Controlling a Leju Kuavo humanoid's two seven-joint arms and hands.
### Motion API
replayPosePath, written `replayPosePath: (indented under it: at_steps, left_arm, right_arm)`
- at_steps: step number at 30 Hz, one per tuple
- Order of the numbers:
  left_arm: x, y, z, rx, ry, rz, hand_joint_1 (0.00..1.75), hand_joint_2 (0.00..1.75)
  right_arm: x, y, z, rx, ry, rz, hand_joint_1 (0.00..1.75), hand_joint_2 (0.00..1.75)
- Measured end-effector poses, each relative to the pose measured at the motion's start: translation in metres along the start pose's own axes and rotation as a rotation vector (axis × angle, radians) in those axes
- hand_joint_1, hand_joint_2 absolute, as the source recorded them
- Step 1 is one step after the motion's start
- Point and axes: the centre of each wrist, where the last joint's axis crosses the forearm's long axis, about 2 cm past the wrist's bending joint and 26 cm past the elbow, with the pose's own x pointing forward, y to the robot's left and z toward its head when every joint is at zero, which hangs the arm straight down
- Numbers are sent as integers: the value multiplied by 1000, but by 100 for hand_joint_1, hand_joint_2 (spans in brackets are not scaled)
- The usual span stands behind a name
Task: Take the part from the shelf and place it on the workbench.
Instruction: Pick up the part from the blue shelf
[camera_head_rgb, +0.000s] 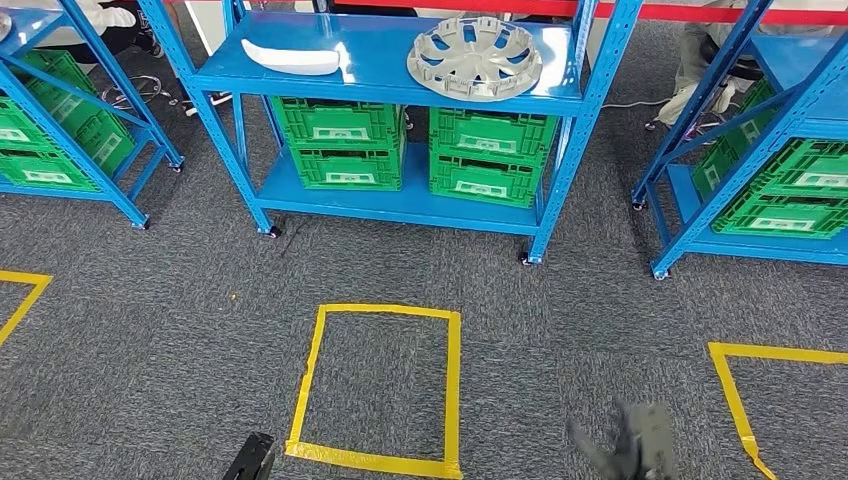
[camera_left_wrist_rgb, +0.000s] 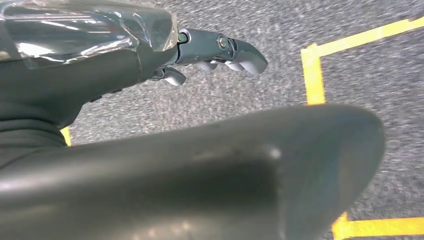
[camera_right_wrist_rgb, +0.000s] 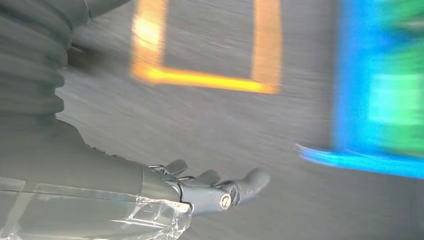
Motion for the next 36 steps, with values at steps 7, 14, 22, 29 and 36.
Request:
replayPosePath:
  at_steps: [7, 14, 22, 29, 36]
  left_arm:
    - [2, 3, -1, -6, -29, 1, 0, 0]
    - [5, 2, -2, -22, -68, 15, 0, 0]
    - [2, 2, -3, -24, -60, 15, 0, 0]
    - [5, 4, -4, -41, -66, -10, 0, 0]
    - [11, 5, -6, -41, -74, -18, 0, 0]
  right_arm:
    - [105, -60, 1, -142, -471, 40, 0, 175]
    - [180, -53, 7, -28, -814, 225, 0, 175]
    - [207, -29, 8, 181, -914, 358, 0, 175]
    - [226, 11, -1, 462, -892, 713, 0, 175]
    - [246, 34, -10, 402, -993, 1042, 0, 175]
